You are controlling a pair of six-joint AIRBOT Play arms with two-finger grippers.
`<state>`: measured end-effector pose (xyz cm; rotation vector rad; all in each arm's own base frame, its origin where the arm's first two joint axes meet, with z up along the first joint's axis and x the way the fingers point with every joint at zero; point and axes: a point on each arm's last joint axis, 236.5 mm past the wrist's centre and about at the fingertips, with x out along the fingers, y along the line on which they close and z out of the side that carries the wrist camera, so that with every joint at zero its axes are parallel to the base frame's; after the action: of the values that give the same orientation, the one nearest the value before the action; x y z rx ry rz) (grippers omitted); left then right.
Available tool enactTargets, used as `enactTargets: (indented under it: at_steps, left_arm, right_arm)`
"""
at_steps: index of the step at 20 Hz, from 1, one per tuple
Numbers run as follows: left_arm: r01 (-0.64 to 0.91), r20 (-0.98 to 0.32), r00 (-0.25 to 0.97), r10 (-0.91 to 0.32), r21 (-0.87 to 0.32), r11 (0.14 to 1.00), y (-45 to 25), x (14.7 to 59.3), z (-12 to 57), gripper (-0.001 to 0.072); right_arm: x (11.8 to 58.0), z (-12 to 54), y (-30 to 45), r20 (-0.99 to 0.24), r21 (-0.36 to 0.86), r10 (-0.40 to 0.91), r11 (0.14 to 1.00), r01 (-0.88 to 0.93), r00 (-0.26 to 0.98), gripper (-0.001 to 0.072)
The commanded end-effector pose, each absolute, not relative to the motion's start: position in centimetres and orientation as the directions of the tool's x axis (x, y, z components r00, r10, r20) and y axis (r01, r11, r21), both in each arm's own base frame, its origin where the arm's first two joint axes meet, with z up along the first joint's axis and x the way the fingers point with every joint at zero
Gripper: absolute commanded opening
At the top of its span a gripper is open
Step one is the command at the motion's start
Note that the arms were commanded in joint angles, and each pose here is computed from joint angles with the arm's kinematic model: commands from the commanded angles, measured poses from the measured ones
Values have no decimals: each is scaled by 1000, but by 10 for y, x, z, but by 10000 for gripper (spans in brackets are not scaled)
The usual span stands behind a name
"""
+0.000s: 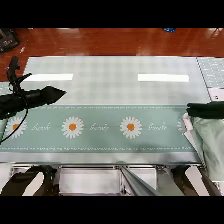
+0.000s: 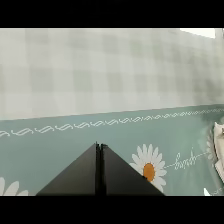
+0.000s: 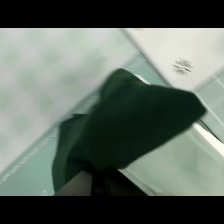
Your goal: Fold the shirts.
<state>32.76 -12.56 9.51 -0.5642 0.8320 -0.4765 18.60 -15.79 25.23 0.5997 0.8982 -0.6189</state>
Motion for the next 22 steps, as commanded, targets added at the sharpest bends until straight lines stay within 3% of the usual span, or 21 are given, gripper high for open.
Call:
enactTargets:
  at_steps: [1,6,7,8,9,10,12,14,15,16,18,19,20,22]
  left_arm:
    - [178,-540,600,-591,-630,756,-124,331,97,18]
    - [176,-538,606,-586,-628,758,-123,333,98,17]
    - [185,-538,605,-587,-622,761,-124,332,98,17]
    - [190,-539,603,-588,-619,762,-124,332,97,17]
    - [188,-541,601,-588,-619,762,-124,332,96,17]
    - [185,-545,599,-587,-619,763,-123,333,94,17]
    - [211,-565,603,-563,-568,796,-115,339,89,16]
    - [153,-654,607,-451,-461,874,-76,347,83,16]
    - [112,-670,624,-401,-431,895,-55,353,90,16]
    - [86,-661,654,-368,-419,904,-37,360,106,16]
    - [71,-597,727,-340,-427,901,-16,375,154,16]
    - [90,-558,756,-341,-427,900,-17,383,182,16]
    - [117,-527,774,-350,-425,898,-22,391,205,16]
    - [212,-490,766,-416,-419,883,-54,403,239,15]
  right_arm:
    - [107,212,-175,-918,96,-300,462,881,258,25]
    - [19,128,-166,-970,-162,-215,222,962,-114,25]
    - [17,114,-163,-974,-172,-182,216,961,-133,27]
    - [17,103,-162,-977,-174,-159,217,961,-141,83]
    - [18,95,-163,-978,-173,-152,217,961,-142,303]
    - [18,93,-166,-978,-179,-151,228,957,-147,413]
    - [25,93,-175,-980,-166,-149,236,957,-134,415]
    - [57,105,-193,-984,-64,-179,267,962,-16,397]
    - [92,118,-204,-974,56,-191,303,952,118,254]
    - [144,137,-205,-935,247,-155,367,897,321,26]
    - [260,201,-186,-694,629,-4,484,608,720,24]
    - [305,232,-168,-573,710,73,541,450,817,24]
    - [343,255,-142,-505,719,143,615,323,851,24]
    - [396,264,-69,-517,623,267,769,144,813,24]
